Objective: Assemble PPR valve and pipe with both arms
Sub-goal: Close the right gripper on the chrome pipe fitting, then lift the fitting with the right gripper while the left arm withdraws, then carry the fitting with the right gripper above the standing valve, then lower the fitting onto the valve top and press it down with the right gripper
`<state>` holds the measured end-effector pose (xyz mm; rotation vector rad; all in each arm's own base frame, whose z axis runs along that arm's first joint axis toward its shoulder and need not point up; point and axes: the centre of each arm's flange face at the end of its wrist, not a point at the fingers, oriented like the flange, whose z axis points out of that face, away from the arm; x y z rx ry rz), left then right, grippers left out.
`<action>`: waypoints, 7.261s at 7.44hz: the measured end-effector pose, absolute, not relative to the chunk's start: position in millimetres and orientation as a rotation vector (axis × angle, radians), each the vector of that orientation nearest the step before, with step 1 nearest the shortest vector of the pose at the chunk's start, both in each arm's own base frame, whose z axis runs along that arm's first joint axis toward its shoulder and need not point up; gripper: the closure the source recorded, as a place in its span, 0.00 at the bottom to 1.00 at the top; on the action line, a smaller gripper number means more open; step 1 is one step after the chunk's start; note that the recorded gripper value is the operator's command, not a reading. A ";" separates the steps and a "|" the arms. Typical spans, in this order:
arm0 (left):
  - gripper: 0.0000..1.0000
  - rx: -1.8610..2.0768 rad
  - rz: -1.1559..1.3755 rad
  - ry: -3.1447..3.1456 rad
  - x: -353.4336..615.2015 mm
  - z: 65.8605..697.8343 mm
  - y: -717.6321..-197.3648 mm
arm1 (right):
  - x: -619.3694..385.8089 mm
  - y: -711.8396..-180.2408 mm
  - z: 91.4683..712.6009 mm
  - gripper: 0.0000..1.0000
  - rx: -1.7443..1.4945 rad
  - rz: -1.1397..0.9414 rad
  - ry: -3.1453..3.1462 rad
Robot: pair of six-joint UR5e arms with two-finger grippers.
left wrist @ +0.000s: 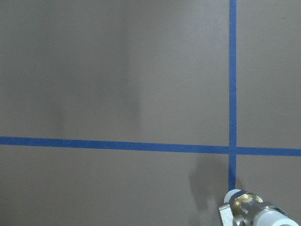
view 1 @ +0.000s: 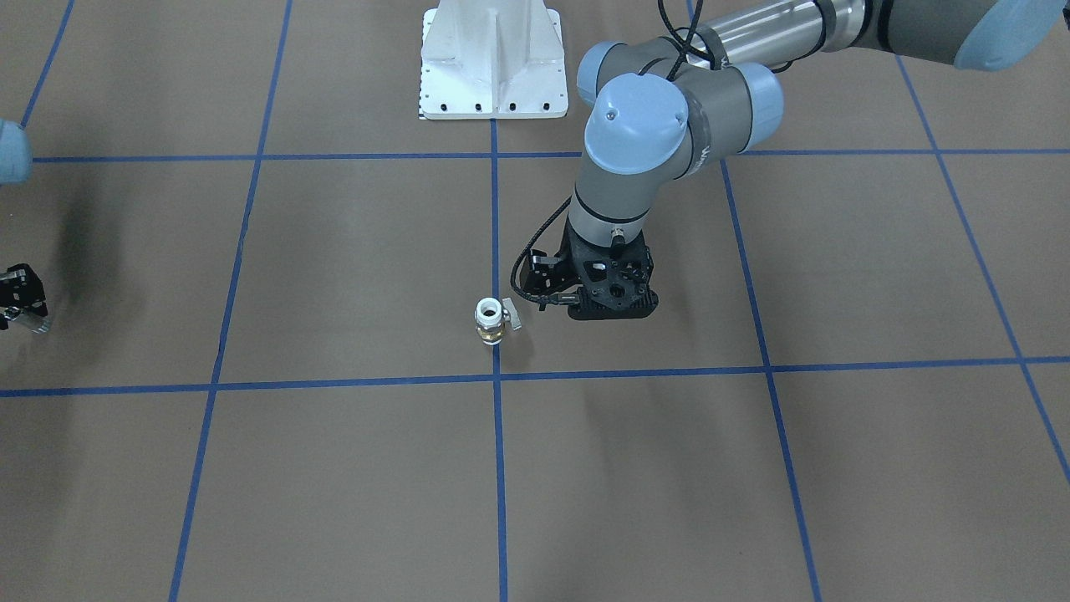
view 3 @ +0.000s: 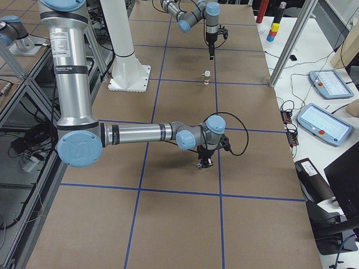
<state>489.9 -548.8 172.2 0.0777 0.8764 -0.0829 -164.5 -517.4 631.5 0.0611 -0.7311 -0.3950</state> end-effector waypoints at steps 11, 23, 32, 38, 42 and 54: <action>0.00 0.076 -0.082 0.873 489.0 180.1 -546.0 | -144.1 -530.1 614.2 1.00 0.083 -0.360 -0.793; 0.00 0.266 0.313 0.688 229.2 427.9 -579.8 | -382.7 -562.3 165.2 1.00 -0.059 0.215 -0.897; 0.00 0.235 0.310 0.673 222.0 456.9 -577.6 | -530.0 -548.4 127.1 1.00 -0.144 0.122 -0.786; 0.00 0.231 0.310 0.671 222.8 458.8 -577.8 | -544.3 -552.8 120.5 1.00 -0.115 0.098 -0.770; 0.00 0.230 0.310 0.671 222.8 459.0 -577.8 | -546.6 -550.8 119.2 1.00 -0.113 0.090 -0.774; 0.00 0.222 0.308 0.669 226.9 464.3 -583.3 | -550.6 -553.7 125.1 1.00 -0.095 0.064 -0.785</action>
